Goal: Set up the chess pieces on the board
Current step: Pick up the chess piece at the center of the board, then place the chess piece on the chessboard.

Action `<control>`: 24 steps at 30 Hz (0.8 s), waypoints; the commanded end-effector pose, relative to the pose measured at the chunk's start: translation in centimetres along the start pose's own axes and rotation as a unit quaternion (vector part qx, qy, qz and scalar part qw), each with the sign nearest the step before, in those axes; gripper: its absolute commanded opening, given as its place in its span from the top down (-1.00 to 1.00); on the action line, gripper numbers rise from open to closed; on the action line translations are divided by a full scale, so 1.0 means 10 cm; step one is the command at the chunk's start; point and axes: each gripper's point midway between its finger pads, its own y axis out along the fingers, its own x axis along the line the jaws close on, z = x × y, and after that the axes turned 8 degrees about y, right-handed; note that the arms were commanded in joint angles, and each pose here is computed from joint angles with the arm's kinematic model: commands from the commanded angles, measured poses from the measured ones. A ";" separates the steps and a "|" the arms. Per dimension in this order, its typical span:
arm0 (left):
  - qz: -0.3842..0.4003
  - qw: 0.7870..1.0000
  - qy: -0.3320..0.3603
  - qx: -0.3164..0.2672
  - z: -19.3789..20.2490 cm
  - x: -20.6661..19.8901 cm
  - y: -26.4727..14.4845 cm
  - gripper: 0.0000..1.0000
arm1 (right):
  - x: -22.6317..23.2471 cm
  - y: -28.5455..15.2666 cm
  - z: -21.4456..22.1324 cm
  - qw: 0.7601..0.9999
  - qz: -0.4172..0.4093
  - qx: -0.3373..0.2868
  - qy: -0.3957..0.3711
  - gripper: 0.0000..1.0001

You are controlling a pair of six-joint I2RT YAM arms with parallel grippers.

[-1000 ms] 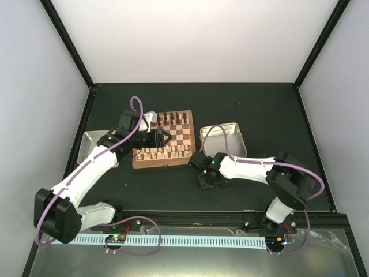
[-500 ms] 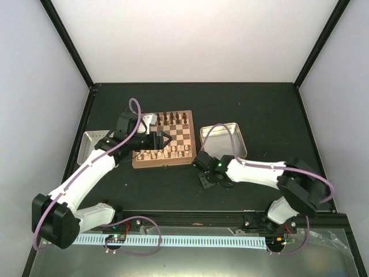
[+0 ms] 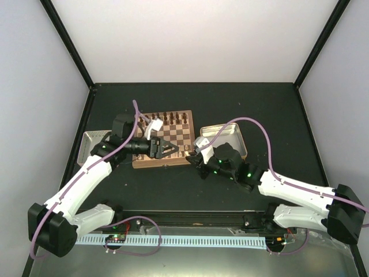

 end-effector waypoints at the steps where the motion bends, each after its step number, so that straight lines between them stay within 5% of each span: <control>1: 0.106 0.994 0.022 0.024 0.06 -0.39 -0.07 -0.44 | 0.29 -0.13 -0.37 0.992 -0.064 -0.074 -0.081 0.78; 10: 0.145 0.987 -0.018 0.063 0.11 -0.45 0.06 -0.24 | 0.41 -0.11 -0.33 0.986 -0.092 -0.040 -0.135 0.78; 24: 0.143 0.984 -0.051 0.099 0.18 -0.34 0.21 0.76 | 0.45 -0.03 -0.21 0.984 -0.106 -0.003 -0.144 0.79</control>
